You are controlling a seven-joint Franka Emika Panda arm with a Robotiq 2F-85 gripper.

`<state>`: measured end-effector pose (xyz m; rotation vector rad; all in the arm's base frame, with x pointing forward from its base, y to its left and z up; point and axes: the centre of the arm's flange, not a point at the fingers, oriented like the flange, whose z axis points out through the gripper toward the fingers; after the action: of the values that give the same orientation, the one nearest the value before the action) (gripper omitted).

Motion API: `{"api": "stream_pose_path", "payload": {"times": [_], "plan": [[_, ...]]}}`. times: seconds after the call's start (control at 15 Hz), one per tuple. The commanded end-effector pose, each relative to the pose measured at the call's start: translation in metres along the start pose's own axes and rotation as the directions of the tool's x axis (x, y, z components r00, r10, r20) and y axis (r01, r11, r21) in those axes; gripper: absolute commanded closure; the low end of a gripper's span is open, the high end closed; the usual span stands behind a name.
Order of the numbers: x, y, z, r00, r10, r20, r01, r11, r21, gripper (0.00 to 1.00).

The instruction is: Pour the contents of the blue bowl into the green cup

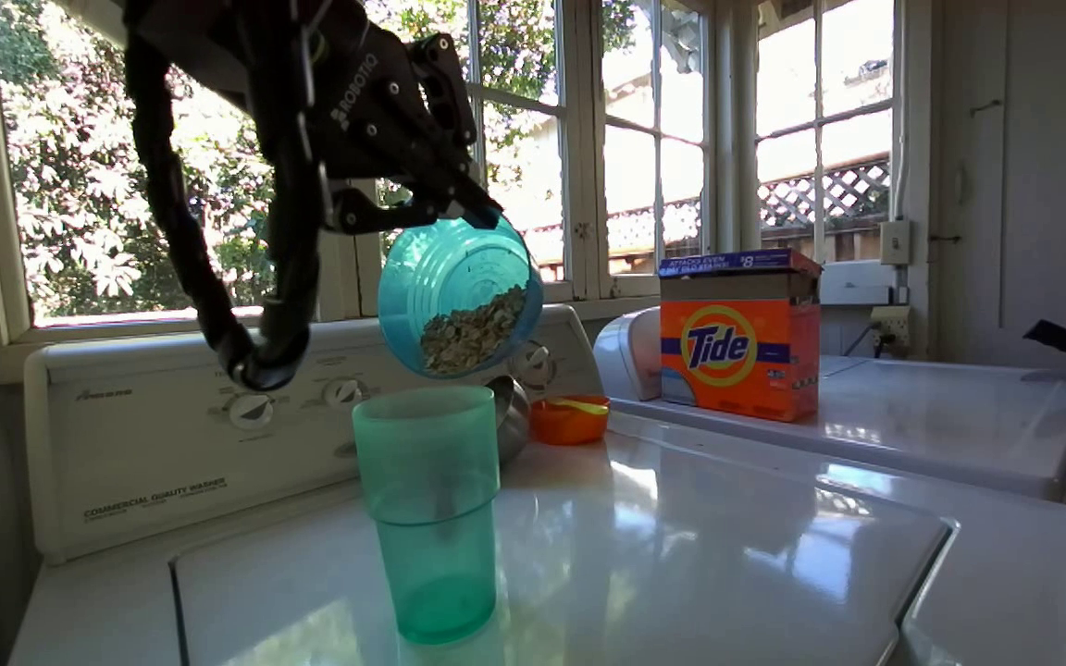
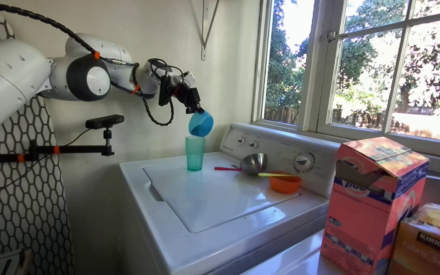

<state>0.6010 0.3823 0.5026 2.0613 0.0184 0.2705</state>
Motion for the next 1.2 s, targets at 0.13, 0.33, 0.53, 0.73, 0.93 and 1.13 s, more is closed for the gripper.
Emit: {"api": "stream_pose_path", "payload": {"times": [0.13,0.33,0.53,0.73,0.93,1.13], "plan": [[0.0069,-0.0067,-0.0158,1.0,-0.019,0.015,0.019,0.999,-0.051,0.99],[0.0064,-0.0076,-0.0144,1.0,-0.017,0.025,0.018,0.998,-0.064,0.99],[0.0067,-0.0068,-0.0122,0.999,-0.012,0.038,0.014,0.997,-0.078,0.99],[0.0075,-0.0068,-0.0108,0.999,-0.017,0.046,0.021,0.996,-0.09,0.99],[0.0086,-0.0091,-0.0113,0.999,-0.03,0.041,0.034,0.995,-0.097,0.99],[0.0107,-0.0116,-0.0128,0.999,-0.032,0.036,0.035,0.994,-0.106,0.99]]}}
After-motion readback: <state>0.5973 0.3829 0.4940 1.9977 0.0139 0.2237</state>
